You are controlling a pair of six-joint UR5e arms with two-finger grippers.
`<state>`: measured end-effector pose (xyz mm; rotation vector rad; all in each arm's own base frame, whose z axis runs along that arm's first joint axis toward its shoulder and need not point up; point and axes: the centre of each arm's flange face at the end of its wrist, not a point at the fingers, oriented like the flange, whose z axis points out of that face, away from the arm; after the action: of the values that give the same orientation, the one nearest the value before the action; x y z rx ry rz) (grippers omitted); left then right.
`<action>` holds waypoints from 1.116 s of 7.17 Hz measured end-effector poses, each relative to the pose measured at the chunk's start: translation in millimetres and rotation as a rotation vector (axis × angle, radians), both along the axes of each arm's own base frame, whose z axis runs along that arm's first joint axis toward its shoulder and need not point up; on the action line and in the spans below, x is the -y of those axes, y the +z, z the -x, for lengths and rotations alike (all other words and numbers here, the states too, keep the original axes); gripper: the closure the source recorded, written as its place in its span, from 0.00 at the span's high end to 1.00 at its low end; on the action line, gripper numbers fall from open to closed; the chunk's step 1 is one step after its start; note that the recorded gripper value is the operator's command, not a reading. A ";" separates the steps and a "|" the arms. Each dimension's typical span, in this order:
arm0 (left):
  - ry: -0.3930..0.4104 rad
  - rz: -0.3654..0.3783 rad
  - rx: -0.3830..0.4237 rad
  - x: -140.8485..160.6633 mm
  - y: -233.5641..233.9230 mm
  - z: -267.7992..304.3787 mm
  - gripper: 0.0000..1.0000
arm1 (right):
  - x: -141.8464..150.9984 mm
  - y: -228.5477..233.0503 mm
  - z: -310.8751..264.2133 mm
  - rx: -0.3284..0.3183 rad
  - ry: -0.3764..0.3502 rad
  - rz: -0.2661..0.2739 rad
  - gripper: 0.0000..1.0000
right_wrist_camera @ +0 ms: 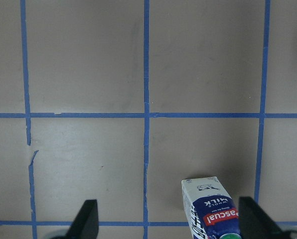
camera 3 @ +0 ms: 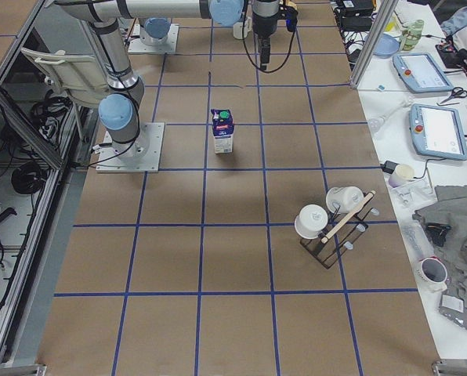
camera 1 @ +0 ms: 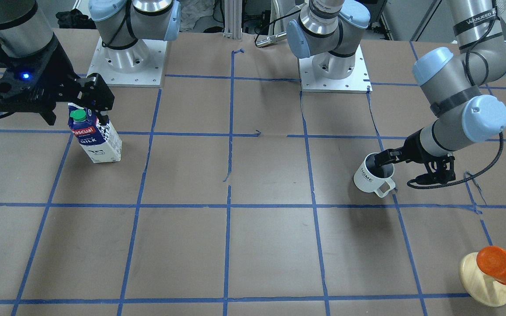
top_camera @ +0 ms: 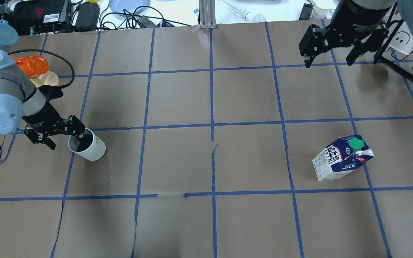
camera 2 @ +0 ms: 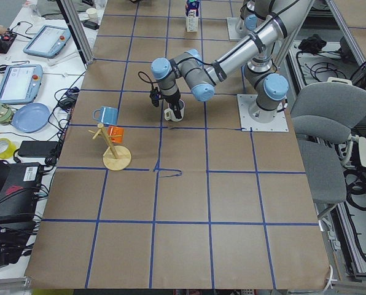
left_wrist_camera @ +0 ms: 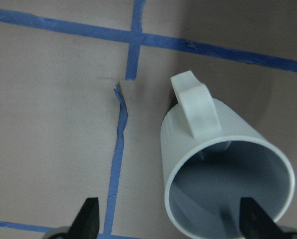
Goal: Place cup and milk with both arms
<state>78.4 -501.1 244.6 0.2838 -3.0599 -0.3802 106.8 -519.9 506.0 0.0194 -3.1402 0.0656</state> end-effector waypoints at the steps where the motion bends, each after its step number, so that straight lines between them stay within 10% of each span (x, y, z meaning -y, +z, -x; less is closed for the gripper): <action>1: 0.002 -0.005 -0.002 1.6 -4.9 -0.7 0.61 | 1.7 1.1 0.1 -0.001 -0.002 0.015 1.00; 3: 0.008 -0.010 -0.004 5.0 -12.0 -2.0 0.06 | 5.8 3.4 0.4 -0.004 -0.001 0.049 1.00; 8: 0.041 0.015 -0.017 15.7 -5.5 -2.7 0.00 | 7.6 0.1 0.7 -0.007 0.012 0.049 1.00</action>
<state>81.1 -516.8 239.1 0.3402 -3.0337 -0.3555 106.1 -527.5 506.1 0.0378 -3.1309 0.1416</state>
